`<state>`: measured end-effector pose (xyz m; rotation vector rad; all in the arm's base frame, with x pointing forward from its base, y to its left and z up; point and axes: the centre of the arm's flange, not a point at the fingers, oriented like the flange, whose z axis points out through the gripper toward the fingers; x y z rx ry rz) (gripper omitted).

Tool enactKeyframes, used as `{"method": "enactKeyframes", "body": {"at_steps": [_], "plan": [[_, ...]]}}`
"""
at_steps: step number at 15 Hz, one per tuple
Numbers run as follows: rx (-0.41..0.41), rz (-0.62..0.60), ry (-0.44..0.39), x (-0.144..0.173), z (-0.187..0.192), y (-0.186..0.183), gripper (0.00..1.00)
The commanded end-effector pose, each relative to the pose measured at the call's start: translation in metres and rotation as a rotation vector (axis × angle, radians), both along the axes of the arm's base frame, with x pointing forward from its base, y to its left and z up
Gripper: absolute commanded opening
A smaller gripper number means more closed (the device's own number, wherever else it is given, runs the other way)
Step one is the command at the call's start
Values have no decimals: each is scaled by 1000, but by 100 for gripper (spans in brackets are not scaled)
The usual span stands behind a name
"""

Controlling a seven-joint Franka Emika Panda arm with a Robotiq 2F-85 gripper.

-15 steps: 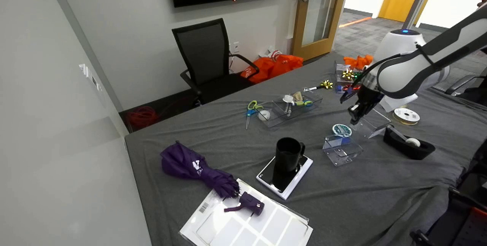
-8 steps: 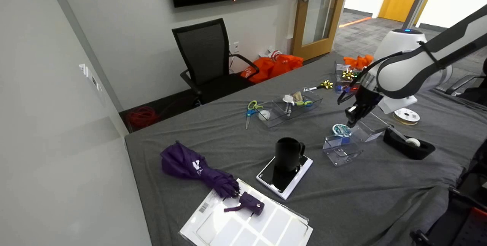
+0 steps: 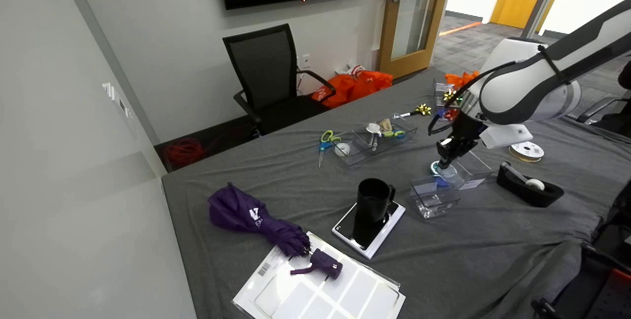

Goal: Stack up the transparent containers

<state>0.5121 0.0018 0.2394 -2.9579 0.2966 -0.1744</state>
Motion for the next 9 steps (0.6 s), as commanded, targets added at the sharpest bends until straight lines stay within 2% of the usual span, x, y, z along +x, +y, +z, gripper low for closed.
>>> {"method": "enactKeyframes", "body": {"at_steps": [1,9], "plan": [[45,-45,-10,-7,14,21,1],[67,-84,8,-14,32,34,1]]}}
